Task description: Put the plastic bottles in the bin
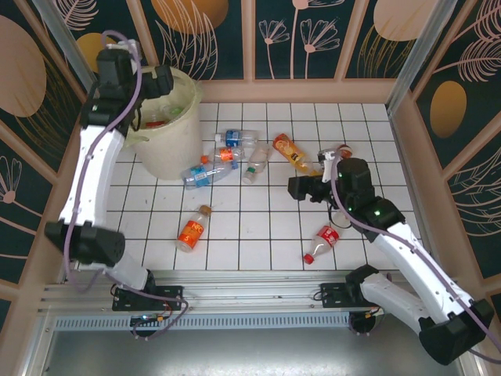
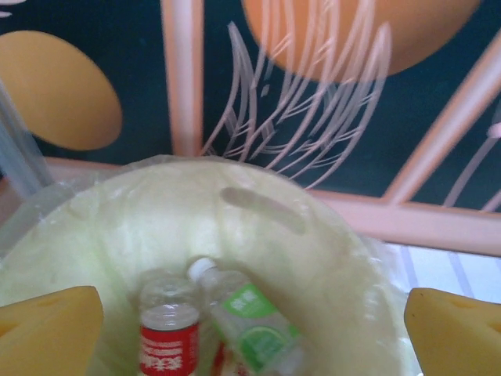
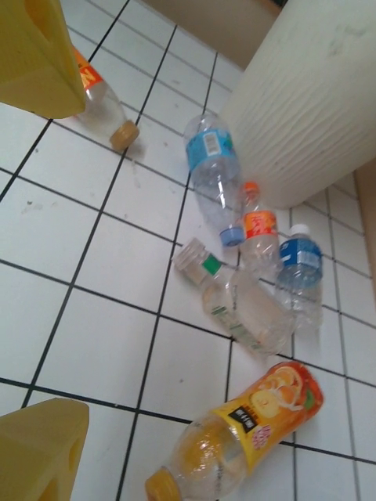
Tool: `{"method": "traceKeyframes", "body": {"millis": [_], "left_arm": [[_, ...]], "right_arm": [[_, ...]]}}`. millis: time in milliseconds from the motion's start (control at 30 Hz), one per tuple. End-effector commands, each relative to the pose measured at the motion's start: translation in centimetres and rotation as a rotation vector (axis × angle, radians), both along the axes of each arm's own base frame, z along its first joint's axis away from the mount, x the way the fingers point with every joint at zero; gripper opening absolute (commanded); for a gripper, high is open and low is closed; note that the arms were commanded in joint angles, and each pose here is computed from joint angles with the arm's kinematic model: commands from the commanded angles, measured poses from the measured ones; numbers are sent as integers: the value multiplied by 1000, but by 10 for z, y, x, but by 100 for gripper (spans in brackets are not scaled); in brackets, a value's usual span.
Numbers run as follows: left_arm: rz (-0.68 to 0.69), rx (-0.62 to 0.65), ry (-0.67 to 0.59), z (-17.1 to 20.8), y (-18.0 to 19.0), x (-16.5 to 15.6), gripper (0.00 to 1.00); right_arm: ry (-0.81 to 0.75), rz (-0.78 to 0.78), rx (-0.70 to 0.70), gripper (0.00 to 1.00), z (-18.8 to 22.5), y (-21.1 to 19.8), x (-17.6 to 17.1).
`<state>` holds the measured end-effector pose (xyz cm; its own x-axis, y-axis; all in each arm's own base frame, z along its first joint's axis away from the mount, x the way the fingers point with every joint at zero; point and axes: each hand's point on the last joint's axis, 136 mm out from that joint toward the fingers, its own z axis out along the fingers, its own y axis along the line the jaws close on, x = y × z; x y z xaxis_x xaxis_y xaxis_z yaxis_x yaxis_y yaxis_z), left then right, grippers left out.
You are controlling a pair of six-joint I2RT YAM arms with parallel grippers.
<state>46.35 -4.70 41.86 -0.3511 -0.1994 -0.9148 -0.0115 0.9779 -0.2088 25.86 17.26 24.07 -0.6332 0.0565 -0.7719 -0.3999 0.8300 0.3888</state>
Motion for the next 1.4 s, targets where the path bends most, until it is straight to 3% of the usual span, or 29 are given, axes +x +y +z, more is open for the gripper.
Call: {"method": "traceKeyframes", "body": {"millis": [0,200,367,600,867,1367], "left_arm": [[-222,-176,-109,14,-40,-24,99],[-522,-411,-135,-11,-89,-81,99],[-643,-507,-104,-39,-108,-118,99],[-813,-587,-26,-92,-138,-173,99],[-883,-642,3,-120,-156,-202,98],[-880,-677,41,-138,-159,-213,99]], "right_arm": [[25,-20,-48,93,-18,-4,12],[69,-52,-92,93,-33,-9,39],[102,-51,-119,96,-47,-12,65],[136,-17,-275,99,-69,-13,105],[187,-10,-505,99,-105,-28,146],[298,88,-628,99,-165,-33,185]]}}
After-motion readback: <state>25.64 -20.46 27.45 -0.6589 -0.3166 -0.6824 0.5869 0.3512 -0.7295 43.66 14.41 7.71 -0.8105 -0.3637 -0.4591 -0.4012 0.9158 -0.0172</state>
